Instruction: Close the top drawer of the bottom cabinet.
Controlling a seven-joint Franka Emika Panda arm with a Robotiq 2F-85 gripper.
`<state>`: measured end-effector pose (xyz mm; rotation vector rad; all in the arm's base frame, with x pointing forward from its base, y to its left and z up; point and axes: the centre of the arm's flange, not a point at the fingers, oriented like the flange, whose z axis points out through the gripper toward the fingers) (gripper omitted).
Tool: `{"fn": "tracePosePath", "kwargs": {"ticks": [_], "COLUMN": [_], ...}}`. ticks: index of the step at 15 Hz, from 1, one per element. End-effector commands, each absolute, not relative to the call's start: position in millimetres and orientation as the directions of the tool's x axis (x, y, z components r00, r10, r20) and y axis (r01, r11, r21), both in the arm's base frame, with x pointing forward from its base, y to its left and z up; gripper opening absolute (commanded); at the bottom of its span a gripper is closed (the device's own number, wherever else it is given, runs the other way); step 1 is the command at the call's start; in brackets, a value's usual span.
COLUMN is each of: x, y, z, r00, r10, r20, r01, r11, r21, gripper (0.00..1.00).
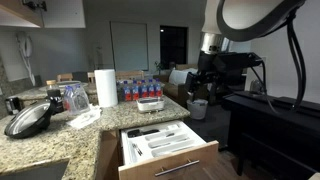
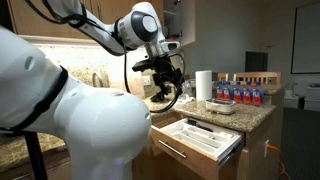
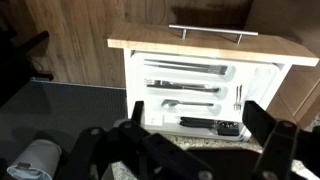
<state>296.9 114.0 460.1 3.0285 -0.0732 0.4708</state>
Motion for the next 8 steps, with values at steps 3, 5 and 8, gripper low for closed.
{"fn": "tracePosePath", "kwargs": {"ticks": [3, 5, 8], "x": [291.2, 291.7, 291.9], "y": [106.3, 106.2, 106.4], "z": [431.2, 429.2, 429.6], "r00": [0.970, 0.971, 0.971], "r10": [-0.043, -0.043, -0.043], "r20": [0.240, 0.234, 0.235], "r01": [-0.066, -0.066, -0.066], "r11": [-0.994, -0.994, -0.994], "r21": [0.089, 0.090, 0.090], "gripper": [1.00, 1.00, 1.00]}}
